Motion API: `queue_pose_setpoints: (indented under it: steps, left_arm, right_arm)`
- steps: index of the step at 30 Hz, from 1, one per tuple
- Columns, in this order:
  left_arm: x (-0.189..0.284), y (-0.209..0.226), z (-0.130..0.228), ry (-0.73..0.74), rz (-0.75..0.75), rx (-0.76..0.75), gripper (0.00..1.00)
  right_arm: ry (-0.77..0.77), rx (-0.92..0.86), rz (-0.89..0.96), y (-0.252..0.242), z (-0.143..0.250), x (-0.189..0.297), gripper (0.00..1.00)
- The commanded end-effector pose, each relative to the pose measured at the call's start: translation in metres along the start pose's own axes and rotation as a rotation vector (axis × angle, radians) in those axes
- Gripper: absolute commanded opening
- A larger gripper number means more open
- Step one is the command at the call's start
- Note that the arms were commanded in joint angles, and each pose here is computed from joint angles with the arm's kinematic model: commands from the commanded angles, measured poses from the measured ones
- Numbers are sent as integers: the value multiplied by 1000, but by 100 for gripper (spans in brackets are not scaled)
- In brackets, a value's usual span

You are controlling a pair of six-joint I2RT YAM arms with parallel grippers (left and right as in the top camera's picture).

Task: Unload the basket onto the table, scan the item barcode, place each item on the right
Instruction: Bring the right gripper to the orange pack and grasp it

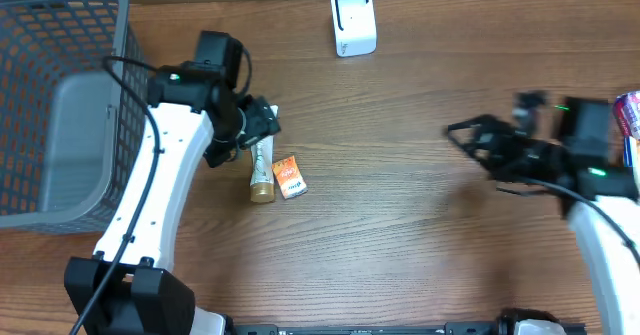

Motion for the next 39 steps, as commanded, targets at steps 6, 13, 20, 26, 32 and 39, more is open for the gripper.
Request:
queue_pose_setpoints:
  steps: [6, 13, 20, 26, 32, 39]
  left_arm:
    - [-2, 30, -12, -26, -79, 117, 85]
    - [-1, 39, -15, -37, -118, 131, 87]
    - [-1, 41, -13, -31, -127, 132, 88]
    - [-1, 42, -11, -24, -133, 132, 89]
    - [-1, 42, -9, -15, -137, 132, 91]
    - [-1, 43, -9, -10, -140, 132, 91]
  right_arm:
    - [178, 148, 2, 32, 51, -127, 68]
    - [183, 231, 66, 26, 78, -209, 61]
    - [189, 312, 84, 37, 90, -242, 61]
    - [193, 348, 64, 40, 104, -255, 61]
    - [235, 344, 80, 27, 116, -268, 58]
    - [310, 324, 55, 17, 136, -284, 59]
Point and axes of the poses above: each gripper's point midway between its finger pads, its own x axis back along the fingers, its own y axis along the line the jaws close on, z = x × y, the point moved 4 cm from there along x, back along the fingers, and after that the axes turned 10 degrees about -x, right-handed, at the moved point
